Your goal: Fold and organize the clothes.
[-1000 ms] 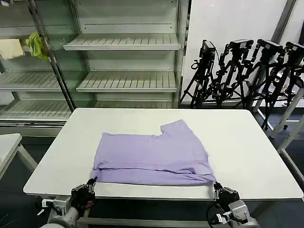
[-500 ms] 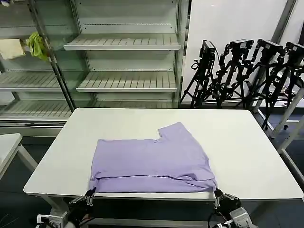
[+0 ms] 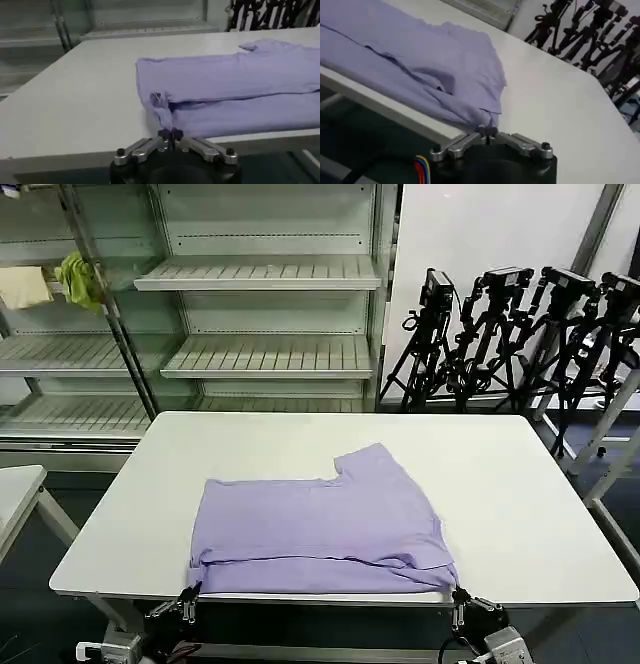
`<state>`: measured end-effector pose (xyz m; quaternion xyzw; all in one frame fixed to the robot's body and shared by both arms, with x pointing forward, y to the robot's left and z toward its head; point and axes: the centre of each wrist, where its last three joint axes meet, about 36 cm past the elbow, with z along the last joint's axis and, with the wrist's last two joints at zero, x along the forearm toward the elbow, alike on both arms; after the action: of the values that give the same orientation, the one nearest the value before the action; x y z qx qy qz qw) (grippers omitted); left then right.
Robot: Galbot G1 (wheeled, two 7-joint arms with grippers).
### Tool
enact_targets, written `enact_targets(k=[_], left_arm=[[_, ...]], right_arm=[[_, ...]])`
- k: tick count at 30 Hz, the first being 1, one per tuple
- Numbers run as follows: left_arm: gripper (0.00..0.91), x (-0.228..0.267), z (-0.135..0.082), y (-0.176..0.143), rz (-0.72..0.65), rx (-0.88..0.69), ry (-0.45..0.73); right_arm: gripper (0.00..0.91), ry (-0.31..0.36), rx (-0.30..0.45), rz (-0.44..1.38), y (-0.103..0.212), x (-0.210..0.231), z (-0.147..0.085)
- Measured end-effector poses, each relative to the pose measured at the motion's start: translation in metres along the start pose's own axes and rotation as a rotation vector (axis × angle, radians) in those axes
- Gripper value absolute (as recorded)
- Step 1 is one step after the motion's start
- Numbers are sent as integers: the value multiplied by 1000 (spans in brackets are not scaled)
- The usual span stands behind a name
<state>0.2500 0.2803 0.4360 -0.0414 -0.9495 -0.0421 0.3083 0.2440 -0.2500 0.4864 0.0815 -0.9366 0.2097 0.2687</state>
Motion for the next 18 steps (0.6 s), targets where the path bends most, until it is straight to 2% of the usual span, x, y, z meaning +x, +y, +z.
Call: enact_targets(k=[8,18], left_arm=[[907,5,0,-1,-19,4,-1],[907,15,-2,2,-57,-7,13]], right_arm=[[907,-1,-8,3,2,4,-1],[907,-38,-12,13,2,10,-11]])
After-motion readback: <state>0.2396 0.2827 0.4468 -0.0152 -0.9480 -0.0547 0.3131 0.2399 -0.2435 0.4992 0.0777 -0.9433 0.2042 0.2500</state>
